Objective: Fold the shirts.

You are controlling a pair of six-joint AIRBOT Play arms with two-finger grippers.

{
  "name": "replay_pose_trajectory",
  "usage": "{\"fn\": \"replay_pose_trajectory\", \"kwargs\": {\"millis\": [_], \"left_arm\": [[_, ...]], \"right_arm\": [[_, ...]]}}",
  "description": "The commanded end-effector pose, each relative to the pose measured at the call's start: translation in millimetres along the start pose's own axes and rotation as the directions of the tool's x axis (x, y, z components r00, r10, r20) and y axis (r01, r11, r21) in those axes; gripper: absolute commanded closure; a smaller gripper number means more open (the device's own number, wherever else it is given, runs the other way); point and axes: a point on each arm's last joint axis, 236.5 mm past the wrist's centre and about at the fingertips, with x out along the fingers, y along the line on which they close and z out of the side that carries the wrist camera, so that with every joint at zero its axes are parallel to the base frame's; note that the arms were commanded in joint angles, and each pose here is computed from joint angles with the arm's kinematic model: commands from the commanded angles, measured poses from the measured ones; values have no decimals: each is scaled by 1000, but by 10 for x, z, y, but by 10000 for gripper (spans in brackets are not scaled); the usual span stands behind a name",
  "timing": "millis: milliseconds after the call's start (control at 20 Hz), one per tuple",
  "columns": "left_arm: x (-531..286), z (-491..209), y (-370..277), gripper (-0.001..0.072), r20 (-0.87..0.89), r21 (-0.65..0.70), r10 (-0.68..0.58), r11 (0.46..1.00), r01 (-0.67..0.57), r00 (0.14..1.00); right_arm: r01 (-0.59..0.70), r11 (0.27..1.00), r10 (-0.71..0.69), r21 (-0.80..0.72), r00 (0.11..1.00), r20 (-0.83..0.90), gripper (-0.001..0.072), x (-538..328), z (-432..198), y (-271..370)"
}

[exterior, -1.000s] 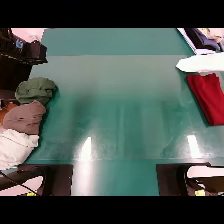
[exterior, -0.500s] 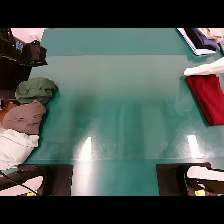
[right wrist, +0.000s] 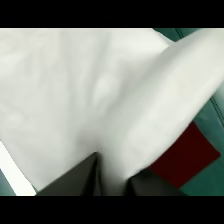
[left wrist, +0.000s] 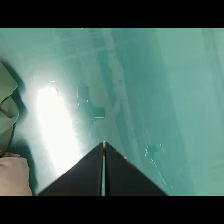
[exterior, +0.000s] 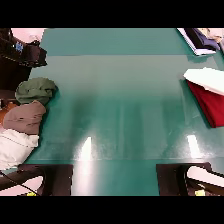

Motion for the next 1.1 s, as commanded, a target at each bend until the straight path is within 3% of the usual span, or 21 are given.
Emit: {"fn": "replay_pose_trajectory", "kwargs": {"millis": [0, 50, 250, 350, 400, 450, 500, 550, 700, 1050], "left_arm": [[-3, -3, 5, 678, 0, 5, 1, 1000, -1, 1000], [-3, -3, 5, 678, 0, 4, 1, 1000, -1, 1000], [-3, -18, 2, 678, -7, 1, 0, 1000, 0, 1000], [-3, -33, -5, 678, -13, -4, -3, 1000, 3, 1000], [-3, -2, -3, 678, 0, -4, -2, 1000, 2, 1000], [-3, 34, -1, 678, 15, -4, -2, 1000, 2, 1000], [-4, 80, 1, 678, 35, -4, -1, 1000, 1, 999], [-6, 125, 4, 677, 54, -4, 1, 1000, 0, 999], [-21, 292, 13, 678, 124, -4, 5, 1000, -4, 992], [-55, 491, 25, 678, 209, -5, 9, 1000, -8, 978]], "right_arm": [[152, 988, -152, -2, 983, -108, 247, 111, -407, -357], [166, 986, -166, -10, 976, -140, 169, 132, -498, -390], [166, 986, -157, 34, 969, -189, 173, 77, -630, -364], [60, 994, -46, 86, 986, -162, 194, -11, -599, -97], [-3, 994, 19, 112, 990, -141, 246, -78, -572, 57], [-72, 988, 88, 137, 989, -115, 359, -166, -538, 226], [-146, 976, 161, 159, 983, -87, 490, -267, -502, 402], [-218, 960, 231, 177, 971, -56, 664, -380, -460, 569], [-351, 922, 353, 163, 936, 16, 690, -687, -381, 866], [-417, 908, 415, 48, 909, 47, 692, -1040, -453, 1272]]}}
